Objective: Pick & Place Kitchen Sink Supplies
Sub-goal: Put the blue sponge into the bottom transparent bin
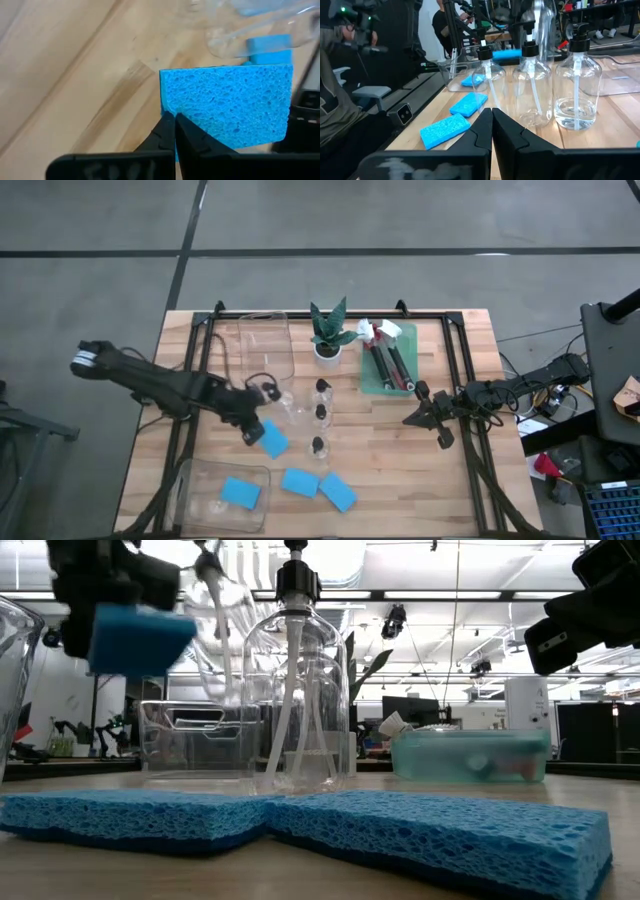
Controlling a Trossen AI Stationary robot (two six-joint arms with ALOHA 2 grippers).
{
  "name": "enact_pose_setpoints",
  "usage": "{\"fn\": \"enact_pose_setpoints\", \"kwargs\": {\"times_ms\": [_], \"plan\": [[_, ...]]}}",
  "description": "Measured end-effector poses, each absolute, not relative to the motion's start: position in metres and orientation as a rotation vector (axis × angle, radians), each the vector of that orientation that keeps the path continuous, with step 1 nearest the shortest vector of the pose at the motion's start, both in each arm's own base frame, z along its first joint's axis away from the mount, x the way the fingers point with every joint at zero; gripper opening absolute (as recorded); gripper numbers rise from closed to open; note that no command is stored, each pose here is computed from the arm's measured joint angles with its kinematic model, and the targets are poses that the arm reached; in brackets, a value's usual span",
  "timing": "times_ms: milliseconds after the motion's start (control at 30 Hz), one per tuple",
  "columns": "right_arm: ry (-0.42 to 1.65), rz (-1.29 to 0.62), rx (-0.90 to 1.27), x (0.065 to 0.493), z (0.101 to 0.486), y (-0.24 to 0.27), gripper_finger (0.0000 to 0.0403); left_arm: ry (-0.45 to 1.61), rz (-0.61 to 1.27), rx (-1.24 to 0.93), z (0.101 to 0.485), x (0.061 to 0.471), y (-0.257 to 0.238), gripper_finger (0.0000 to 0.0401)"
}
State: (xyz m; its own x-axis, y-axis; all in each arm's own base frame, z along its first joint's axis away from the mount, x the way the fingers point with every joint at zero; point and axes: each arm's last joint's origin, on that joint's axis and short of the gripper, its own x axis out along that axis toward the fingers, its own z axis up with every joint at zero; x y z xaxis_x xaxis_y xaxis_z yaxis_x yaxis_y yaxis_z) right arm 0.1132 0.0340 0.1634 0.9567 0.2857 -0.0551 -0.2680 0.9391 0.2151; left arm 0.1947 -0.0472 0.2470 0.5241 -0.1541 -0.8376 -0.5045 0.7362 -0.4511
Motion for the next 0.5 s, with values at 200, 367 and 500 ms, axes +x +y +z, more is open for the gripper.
{"fn": "enact_pose_setpoints", "kwargs": {"times_ms": [200, 367, 500], "plan": [[0.086, 0.283, 0.207, 0.113, 0.163, 0.034, 0.0008, 0.988, 0.219, -0.766, 0.256, 0.175, -0.044, 0.0], [0.086, 0.283, 0.208, 0.113, 0.163, 0.034, 0.0008, 1.012, 0.262, -0.732, 0.244, 0.181, -0.044, 0.0], [0.086, 0.283, 0.208, 0.113, 0.163, 0.034, 0.0008, 1.01, 0.264, -0.71, 0.229, 0.192, -0.047, 0.0]]}}
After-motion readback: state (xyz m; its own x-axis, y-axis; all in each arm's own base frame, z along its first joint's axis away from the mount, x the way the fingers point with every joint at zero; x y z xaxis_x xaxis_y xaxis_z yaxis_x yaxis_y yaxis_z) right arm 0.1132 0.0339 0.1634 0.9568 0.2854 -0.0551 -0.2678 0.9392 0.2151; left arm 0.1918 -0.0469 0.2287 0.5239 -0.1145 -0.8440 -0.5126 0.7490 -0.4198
